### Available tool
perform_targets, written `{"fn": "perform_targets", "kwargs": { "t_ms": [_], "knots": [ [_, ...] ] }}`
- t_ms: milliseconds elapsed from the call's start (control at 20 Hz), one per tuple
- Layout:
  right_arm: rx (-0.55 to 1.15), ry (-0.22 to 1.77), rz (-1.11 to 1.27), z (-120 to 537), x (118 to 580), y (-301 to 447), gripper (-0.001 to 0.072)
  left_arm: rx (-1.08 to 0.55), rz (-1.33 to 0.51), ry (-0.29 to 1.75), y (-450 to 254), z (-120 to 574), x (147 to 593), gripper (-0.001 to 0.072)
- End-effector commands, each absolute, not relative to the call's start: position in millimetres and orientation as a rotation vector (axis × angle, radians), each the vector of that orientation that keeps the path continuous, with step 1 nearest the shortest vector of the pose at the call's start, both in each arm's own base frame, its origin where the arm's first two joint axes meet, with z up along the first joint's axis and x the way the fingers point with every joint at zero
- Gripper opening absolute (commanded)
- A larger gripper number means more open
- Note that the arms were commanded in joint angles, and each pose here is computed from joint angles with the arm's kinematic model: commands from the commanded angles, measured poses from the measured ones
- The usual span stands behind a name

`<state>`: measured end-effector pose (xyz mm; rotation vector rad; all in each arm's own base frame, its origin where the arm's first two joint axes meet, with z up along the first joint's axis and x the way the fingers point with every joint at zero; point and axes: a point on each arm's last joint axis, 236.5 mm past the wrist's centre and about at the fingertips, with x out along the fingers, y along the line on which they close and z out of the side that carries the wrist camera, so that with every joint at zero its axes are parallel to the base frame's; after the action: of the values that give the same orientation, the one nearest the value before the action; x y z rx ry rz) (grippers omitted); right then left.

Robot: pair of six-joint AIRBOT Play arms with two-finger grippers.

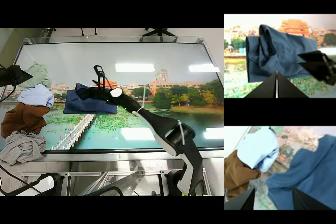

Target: Fold the shirts.

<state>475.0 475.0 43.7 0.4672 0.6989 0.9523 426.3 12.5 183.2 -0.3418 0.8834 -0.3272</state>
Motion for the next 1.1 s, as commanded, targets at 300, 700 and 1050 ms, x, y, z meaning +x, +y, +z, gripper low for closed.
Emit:
{"fn": "perform_targets", "kwargs": {
  "t_ms": [300,700,1050],
  "knots": [
    [0.357,1.220,0.573,-32,501,256,0.0652,-0.336,-0.339,0.907,11,175,420,0.0013],
    [0.504,1.381,0.607,-112,478,303,0.0639,-0.332,-0.345,0.914,10,174,418,0.0013],
    [0.578,1.241,0.783,-59,487,360,0.0023,-0.328,-0.349,0.922,10,173,417,0.0013]
  ]
}}
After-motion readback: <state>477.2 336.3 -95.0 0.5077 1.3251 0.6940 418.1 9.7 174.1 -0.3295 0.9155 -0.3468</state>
